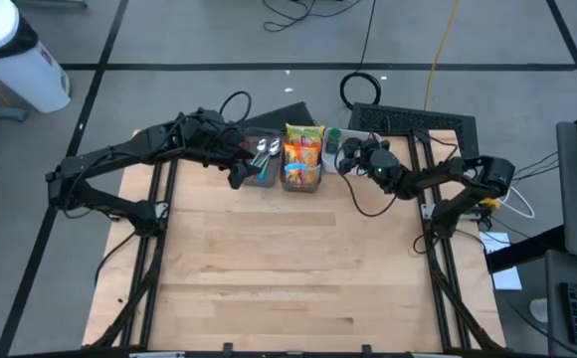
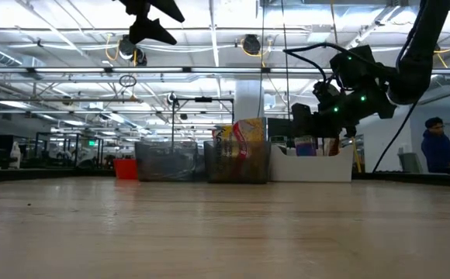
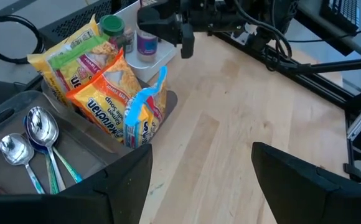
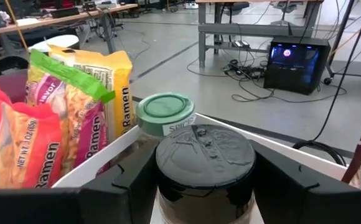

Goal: Pick & Place Food Item
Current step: Put the purple seasoning bottle into the white bin

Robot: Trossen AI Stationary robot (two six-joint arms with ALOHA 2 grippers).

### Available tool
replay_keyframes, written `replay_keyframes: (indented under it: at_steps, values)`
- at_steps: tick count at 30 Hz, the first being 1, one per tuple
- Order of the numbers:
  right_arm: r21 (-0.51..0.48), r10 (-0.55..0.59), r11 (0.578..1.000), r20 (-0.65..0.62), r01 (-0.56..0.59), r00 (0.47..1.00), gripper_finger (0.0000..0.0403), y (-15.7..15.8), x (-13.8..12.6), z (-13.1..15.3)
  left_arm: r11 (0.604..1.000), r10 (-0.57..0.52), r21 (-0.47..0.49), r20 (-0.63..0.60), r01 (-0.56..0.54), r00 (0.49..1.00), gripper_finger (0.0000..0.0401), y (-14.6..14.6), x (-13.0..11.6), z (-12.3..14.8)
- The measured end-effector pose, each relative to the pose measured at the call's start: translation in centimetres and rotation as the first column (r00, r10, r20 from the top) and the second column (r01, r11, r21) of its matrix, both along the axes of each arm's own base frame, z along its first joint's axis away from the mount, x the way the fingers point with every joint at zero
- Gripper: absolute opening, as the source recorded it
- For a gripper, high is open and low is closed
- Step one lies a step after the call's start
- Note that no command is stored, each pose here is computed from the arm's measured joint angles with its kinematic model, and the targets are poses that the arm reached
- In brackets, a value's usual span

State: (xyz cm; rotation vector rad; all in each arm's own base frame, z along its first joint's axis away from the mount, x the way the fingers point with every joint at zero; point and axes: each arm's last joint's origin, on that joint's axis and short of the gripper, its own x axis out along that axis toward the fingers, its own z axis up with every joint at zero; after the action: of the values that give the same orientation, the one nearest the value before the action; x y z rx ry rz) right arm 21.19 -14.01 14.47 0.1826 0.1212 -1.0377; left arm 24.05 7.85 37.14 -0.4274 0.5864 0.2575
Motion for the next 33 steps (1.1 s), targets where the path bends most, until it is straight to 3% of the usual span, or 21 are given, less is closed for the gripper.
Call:
replay_keyframes:
  at_steps: [24, 33]
  values:
    - [0.026, -0.002, 1.0, -0.047, 0.003, 0.999, 0.0208, 0.05, -0.11, -0.48, 1.0, 0.002, -0.001, 0.001, -0.002, 1.0, 0.0269, 0.0, -0.01, 0.01]
    - [0.01, 0.002, 1.0, -0.069, -0.001, 0.998, 0.024, 0.04, -0.11, -0.45, 1.0, 0.005, -0.005, 0.002, -0.005, 1.0, 0.0269, 0.0, -0.01, 0.01]
